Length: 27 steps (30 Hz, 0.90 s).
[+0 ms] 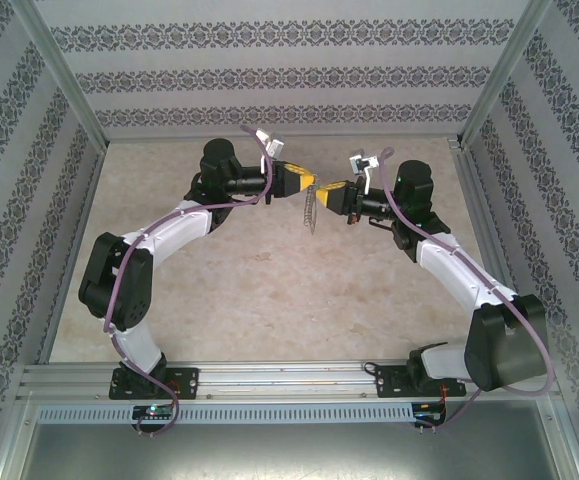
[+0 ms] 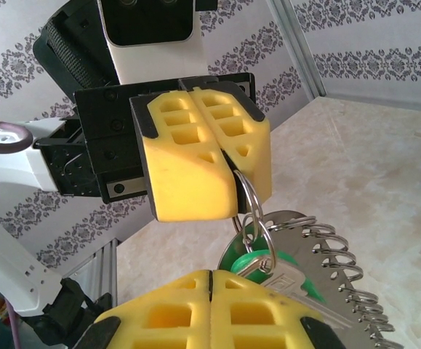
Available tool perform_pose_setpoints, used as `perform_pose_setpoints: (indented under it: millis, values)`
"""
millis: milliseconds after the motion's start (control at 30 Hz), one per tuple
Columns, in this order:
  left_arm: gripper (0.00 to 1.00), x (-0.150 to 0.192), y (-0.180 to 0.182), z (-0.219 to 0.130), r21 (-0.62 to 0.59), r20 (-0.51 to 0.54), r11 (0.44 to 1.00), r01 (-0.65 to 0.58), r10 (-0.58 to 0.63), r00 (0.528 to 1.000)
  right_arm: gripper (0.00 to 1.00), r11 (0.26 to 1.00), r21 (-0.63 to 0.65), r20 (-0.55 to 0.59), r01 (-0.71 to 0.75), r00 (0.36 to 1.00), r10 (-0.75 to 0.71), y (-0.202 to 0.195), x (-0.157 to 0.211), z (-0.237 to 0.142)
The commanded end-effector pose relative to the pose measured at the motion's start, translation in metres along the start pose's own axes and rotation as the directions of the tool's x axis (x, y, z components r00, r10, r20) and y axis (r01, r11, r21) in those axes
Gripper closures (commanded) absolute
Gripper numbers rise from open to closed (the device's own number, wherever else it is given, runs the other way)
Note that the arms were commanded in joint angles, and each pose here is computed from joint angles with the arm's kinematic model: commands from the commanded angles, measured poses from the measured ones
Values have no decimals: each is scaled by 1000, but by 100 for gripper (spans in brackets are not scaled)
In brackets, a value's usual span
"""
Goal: Put the keys on the keyring
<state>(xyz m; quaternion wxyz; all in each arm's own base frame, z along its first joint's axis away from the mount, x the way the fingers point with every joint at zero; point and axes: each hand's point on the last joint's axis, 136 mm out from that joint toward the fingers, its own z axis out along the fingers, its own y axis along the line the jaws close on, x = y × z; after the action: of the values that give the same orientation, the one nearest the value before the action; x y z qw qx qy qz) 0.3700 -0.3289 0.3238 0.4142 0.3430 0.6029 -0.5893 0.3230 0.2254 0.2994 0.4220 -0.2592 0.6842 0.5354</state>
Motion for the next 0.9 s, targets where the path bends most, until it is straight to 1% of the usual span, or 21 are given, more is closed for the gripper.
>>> perform_pose_setpoints:
  millis: [0, 33, 133, 233, 433, 633, 800, 867]
  values:
    - [100, -15, -18, 1, 38, 36, 997, -71, 70, 997, 86, 999, 33, 45, 37, 998, -38, -2, -8, -14]
    - [100, -14, -18, 2, 42, 33, 997, -67, 66, 997, 76, 998, 46, 57, 38, 998, -40, -3, -10, -19]
    - [100, -12, -18, 1, 45, 30, 997, -64, 63, 998, 63, 997, 60, 74, 43, 996, -48, -2, -15, -25]
    - [100, -12, -18, 1, 47, 29, 997, -63, 62, 998, 60, 998, 54, 79, 46, 996, -50, 0, -19, -25]
    - [100, -11, -18, 2, 54, 31, 997, -56, 54, 998, 58, 999, 19, 74, 42, 996, -43, 2, -23, -17]
    - [100, -12, -19, 2, 60, 29, 997, -55, 53, 998, 58, 999, -11, 63, 50, 997, -49, 7, -27, -4]
    - [100, -11, -19, 2, 60, 28, 997, -52, 51, 998, 60, 998, -23, 58, 51, 997, -49, 7, -29, 1]
    - [100, -10, -19, 2, 61, 27, 997, -52, 50, 998, 64, 998, -23, 59, 53, 997, -52, 7, -30, 1]
